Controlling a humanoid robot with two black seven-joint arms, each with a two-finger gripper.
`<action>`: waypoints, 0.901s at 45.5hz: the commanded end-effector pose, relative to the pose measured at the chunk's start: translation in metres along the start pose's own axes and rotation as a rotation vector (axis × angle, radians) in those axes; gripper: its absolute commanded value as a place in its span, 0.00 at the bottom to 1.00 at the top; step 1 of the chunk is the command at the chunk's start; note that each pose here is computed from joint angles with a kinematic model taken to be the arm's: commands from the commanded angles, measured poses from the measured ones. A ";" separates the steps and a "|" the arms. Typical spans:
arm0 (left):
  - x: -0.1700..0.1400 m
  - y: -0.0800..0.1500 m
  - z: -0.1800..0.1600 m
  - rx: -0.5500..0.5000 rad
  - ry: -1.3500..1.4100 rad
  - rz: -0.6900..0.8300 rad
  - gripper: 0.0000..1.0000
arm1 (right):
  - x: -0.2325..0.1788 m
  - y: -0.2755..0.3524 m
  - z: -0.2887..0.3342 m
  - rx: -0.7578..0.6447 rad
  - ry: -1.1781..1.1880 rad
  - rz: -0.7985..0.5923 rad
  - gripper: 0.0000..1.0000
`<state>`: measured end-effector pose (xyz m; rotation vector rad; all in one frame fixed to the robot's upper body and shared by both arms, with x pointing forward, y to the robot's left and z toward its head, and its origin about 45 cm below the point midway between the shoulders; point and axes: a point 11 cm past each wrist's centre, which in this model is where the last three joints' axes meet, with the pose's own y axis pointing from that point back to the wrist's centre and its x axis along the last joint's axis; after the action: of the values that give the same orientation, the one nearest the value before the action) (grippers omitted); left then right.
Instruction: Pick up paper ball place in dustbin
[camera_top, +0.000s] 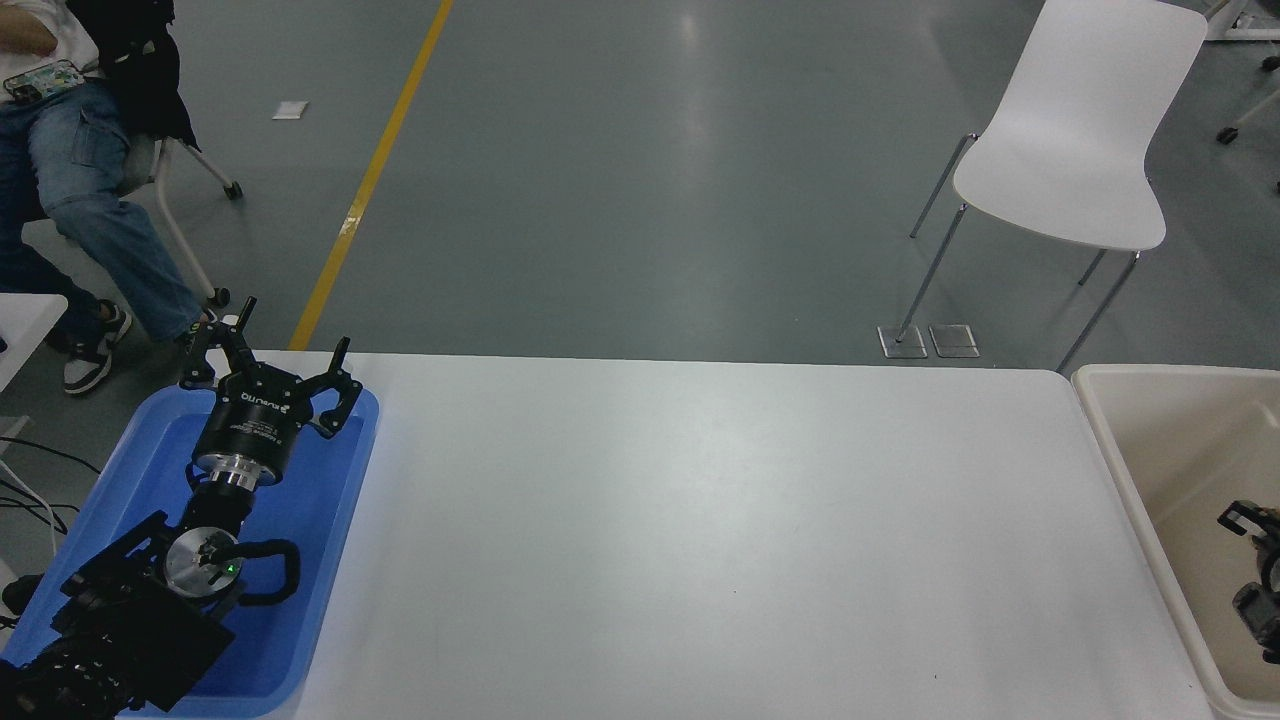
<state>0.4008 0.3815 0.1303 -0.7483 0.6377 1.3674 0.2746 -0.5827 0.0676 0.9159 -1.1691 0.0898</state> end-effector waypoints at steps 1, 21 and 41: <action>0.000 0.000 0.000 0.001 0.000 0.000 1.00 | 0.015 -0.001 -0.010 0.014 -0.046 0.016 1.00; 0.000 0.000 0.000 0.000 0.000 0.000 1.00 | 0.104 0.015 -0.107 0.205 -0.713 0.055 1.00; 0.000 0.000 0.000 0.000 0.000 0.000 1.00 | 0.146 0.087 -0.205 0.698 -1.409 -0.238 1.00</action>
<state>0.4008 0.3816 0.1303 -0.7488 0.6374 1.3678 0.4149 -0.4946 0.1545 1.4238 -2.0712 -0.3276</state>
